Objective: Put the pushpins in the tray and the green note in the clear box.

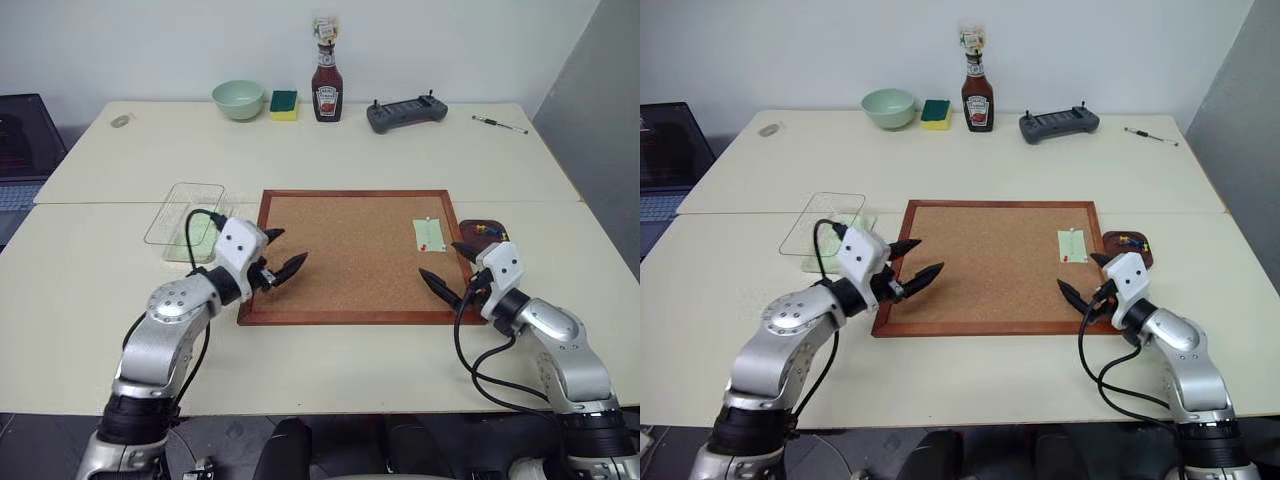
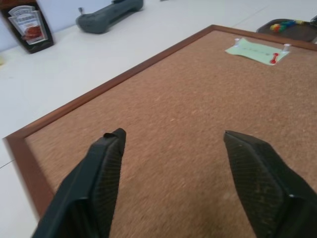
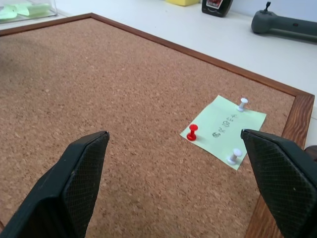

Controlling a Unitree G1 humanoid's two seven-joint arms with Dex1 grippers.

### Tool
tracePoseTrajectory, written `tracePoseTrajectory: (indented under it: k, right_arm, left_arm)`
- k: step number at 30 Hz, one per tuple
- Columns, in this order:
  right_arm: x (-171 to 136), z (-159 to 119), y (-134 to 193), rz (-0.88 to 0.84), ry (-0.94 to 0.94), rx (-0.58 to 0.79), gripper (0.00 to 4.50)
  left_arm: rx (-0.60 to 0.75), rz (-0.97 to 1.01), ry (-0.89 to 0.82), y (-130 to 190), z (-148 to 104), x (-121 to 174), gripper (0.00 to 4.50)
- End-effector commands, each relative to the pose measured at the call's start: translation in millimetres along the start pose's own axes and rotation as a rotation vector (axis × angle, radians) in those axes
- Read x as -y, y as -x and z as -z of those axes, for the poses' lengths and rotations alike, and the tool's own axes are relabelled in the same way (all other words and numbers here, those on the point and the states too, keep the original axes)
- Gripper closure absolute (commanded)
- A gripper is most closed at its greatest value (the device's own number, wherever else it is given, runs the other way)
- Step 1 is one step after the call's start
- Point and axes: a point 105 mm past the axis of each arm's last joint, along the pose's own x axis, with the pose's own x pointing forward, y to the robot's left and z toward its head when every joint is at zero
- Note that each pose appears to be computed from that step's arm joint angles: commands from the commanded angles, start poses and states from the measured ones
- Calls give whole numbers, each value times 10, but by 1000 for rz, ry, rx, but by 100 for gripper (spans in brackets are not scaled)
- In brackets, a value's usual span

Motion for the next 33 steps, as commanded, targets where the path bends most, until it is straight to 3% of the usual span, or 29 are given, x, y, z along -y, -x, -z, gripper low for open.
tracePoseTrajectory:
  k: [1, 14, 25, 33]
  right_arm:
    - [-26, -178, 10, 4, 16, 55, 0]
    - [-82, -204, 26, 13, 12, 49, 0]
    - [-7, -236, -20, 39, 0, 17, 0]
    - [273, -275, -319, 77, -77, -47, 0]
  left_arm:
    - [39, 97, -37, -223, -87, 119, 212]
    - [40, 202, -6, -747, 10, 303, 446]
    - [-69, 235, 16, -858, 353, 418, 446]
    - [-114, 269, 1, -854, 510, 504, 446]
